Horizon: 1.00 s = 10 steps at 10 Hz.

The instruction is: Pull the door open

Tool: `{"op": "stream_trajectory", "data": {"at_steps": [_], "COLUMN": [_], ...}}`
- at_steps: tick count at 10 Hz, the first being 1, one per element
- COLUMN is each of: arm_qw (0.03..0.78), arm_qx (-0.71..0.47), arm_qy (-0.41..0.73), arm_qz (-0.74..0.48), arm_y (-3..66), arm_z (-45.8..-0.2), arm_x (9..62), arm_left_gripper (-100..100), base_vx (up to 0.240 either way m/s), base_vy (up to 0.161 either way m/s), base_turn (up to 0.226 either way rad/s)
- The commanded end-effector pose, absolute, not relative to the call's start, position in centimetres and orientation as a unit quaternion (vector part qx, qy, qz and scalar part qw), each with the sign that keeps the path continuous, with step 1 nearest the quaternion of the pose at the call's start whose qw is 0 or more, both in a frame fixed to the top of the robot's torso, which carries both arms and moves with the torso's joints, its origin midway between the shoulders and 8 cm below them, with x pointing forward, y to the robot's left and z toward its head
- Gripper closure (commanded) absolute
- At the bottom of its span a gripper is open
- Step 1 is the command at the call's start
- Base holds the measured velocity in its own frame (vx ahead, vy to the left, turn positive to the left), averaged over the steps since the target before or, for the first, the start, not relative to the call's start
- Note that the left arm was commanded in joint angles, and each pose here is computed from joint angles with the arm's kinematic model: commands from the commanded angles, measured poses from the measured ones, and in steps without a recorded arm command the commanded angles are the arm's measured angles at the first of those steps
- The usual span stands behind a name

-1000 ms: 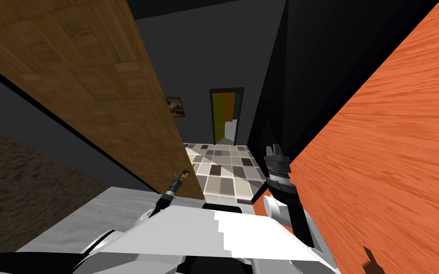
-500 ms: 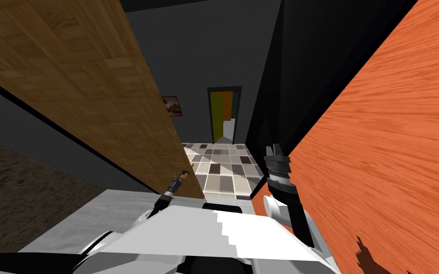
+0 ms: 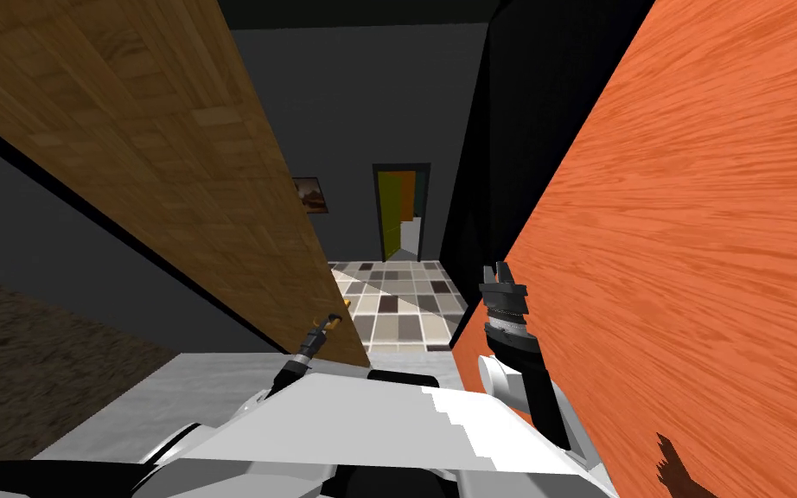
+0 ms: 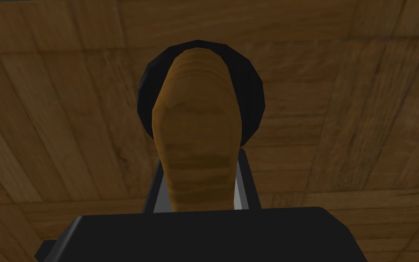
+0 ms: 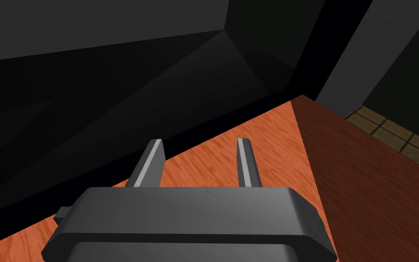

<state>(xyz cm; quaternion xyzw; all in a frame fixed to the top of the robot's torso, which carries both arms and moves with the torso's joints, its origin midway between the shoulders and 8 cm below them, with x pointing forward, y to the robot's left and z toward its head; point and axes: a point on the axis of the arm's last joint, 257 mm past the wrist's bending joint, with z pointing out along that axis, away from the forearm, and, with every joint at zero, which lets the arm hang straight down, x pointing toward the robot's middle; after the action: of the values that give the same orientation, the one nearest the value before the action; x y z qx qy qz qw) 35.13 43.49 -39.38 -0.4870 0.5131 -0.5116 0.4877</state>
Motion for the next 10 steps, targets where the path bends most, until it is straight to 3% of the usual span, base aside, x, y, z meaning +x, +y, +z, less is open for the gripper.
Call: {"op": "stream_trajectory", "data": {"at_steps": [1, 3, 10], "arm_qw": [0.487, 0.484, 0.478], "arm_qx": [-0.486, -0.483, -0.478], "arm_qy": [0.513, 0.516, 0.522], "arm_qz": [-0.513, -0.516, -0.520], "arm_y": [43.4, 43.5, 43.7], "arm_z": [-39.2, -39.2, -39.3], "arm_x": [34.9, 34.0, 32.2], "arm_left_gripper": [100, 100, 100], "base_vx": [-0.034, -0.037, -0.155], "base_vy": [0.016, 0.021, 0.055], "base_turn": [0.037, -0.086, -0.134]}}
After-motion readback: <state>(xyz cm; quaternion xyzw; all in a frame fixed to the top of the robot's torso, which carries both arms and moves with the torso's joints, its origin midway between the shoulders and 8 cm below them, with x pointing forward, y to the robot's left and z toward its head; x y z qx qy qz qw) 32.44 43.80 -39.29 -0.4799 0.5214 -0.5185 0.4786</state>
